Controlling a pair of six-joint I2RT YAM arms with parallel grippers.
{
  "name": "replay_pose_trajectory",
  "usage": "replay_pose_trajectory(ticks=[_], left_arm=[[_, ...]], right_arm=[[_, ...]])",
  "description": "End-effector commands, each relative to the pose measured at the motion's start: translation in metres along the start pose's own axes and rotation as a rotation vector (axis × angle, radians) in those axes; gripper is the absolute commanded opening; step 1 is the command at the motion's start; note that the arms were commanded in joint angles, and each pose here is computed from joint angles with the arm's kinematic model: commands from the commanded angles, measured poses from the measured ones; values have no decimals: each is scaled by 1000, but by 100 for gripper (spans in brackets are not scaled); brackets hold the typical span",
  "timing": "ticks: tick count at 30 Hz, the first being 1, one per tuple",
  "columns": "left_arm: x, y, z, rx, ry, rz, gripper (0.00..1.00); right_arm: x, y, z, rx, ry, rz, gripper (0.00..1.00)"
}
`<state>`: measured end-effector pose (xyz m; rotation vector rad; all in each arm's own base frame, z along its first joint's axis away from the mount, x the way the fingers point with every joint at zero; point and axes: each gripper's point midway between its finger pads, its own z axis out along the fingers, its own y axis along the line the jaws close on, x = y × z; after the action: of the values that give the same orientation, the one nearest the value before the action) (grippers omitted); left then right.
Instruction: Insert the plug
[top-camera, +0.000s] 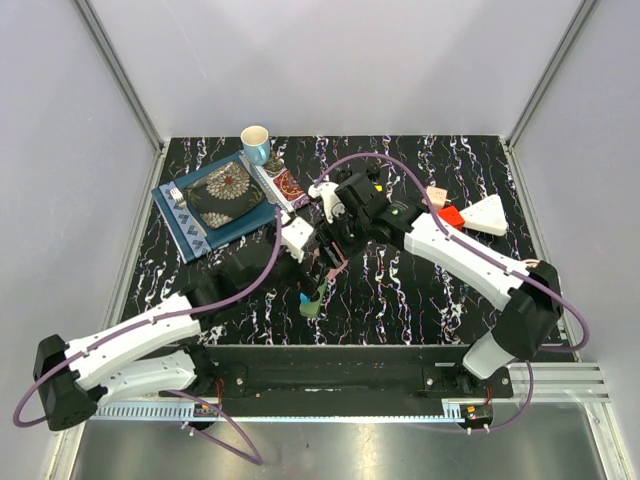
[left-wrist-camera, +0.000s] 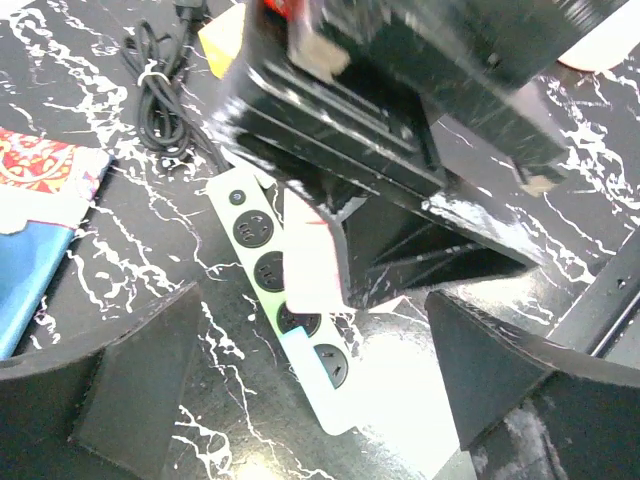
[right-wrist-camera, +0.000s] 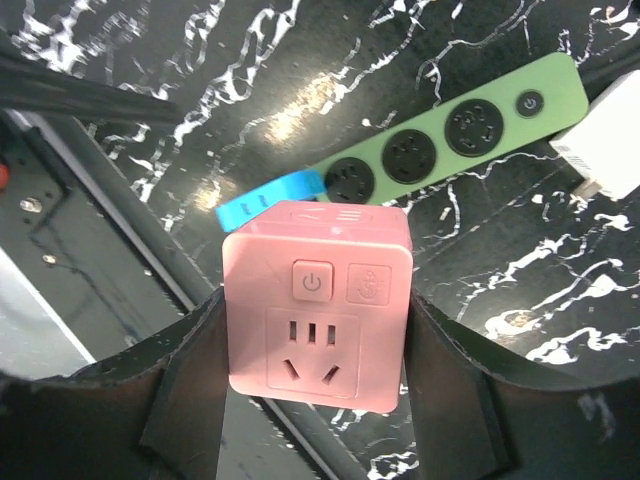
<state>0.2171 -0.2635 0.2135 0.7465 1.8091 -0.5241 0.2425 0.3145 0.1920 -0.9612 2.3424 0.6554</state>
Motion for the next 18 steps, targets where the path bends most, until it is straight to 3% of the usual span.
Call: replay_pose_trajectory(ticks=[1, 8, 13, 18], left_arm=[[-16, 23, -20, -110, -71, -70, 99], [-7, 66, -56, -193, -73, -168, 99], [23, 102, -70, -304, -9, -238, 99], [53, 110, -76, -346, 67, -302, 99]], right_arm=[[-3, -23, 10, 29, 5, -169, 0], [-8, -46, 36, -31, 10, -293, 0], [-11, -58, 56, -74, 30, -362, 0], [-17, -61, 74, -134, 35, -419, 0]])
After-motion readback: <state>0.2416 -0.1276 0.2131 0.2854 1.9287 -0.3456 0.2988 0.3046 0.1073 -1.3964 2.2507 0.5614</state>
